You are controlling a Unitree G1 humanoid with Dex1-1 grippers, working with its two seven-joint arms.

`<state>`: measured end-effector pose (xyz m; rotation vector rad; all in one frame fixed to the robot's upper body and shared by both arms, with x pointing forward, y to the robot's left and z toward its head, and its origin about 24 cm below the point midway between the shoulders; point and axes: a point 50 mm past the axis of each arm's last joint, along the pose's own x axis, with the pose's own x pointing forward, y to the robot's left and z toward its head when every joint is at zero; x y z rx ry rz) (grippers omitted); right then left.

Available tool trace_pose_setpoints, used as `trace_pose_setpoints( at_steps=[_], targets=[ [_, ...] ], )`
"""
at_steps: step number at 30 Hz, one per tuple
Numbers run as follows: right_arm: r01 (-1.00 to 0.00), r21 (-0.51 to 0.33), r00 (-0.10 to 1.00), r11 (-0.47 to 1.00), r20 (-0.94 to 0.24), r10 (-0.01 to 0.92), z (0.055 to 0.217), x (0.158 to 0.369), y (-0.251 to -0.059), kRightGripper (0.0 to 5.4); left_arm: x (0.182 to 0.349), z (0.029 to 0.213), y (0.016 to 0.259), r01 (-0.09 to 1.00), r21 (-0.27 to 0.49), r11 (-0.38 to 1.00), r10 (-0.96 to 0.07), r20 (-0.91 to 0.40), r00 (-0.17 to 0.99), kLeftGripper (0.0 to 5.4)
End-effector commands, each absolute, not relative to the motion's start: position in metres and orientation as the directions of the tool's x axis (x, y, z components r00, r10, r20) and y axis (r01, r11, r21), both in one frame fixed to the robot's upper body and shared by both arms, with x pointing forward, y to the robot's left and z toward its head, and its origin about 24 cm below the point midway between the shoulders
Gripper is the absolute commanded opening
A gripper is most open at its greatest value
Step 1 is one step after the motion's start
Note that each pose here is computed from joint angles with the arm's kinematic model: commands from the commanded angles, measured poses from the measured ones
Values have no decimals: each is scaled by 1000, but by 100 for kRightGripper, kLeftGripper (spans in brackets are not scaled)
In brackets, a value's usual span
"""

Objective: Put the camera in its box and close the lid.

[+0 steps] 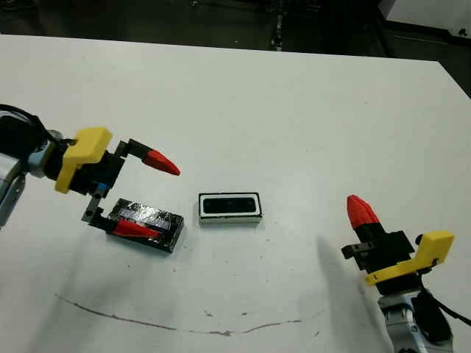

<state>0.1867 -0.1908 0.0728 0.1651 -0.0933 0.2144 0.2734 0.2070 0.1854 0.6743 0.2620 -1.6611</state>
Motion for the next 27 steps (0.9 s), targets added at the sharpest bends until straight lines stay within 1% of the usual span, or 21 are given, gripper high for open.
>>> trace_pose_setpoints(
  at_steps=[1, 2, 4, 5, 7, 8, 11, 13, 15, 17, 18, 24, 27],
  targets=[
    [-212, 141, 975, 967, 95, 200, 71, 185, -195, 0, 274, 184, 207, 959, 175, -222, -799, -597, -77, 540],
    [-210, 143, 976, 967, 94, 198, 71, 185, -195, 0, 274, 184, 207, 959, 169, -227, -790, -608, -79, 540],
    [-201, 128, 978, 971, 89, 191, 71, 185, -194, 0, 274, 184, 206, 967, 128, -221, -736, -672, -79, 540],
    [-204, 127, 977, 971, 91, 193, 71, 185, -194, 0, 274, 184, 206, 968, 120, -222, -724, -685, -81, 540],
    [-212, 137, 975, 968, 96, 201, 71, 185, -194, 0, 275, 182, 204, 974, 72, -213, -708, -698, -103, 540],
    [-214, 139, 975, 967, 97, 201, 70, 185, -194, 0, 276, 182, 203, 974, 62, -216, -702, -703, -111, 540],
    [-217, 139, 974, 966, 98, 205, 69, 185, -194, 0, 278, 180, 202, 969, 83, -232, -681, -725, -101, 540],
    [-211, 138, 975, 968, 96, 199, 69, 185, -194, 0, 279, 178, 202, 971, 82, -226, -668, -738, -94, 540],
    [-205, 138, 977, 969, 95, 193, 68, 184, -194, 0, 280, 176, 203, 969, 91, -228, -688, -719, -94, 540],
    [-207, 138, 976, 969, 91, 196, 68, 184, -194, 0, 281, 175, 204, 968, 97, -229, -679, -729, -88, 540],
    [-206, 138, 977, 969, 90, 195, 68, 183, -194, 0, 282, 173, 204, 972, 83, -220, -669, -738, -88, 540],
    [-207, 138, 976, 968, 94, 196, 67, 183, -194, 0, 285, 168, 208, 969, 101, -225, -686, -723, -84, 540],
    [-205, 144, 977, 968, 87, 194, 67, 183, -194, 0, 286, 165, 209, 975, 71, -209, -682, -726, -93, 540]
  ],
)
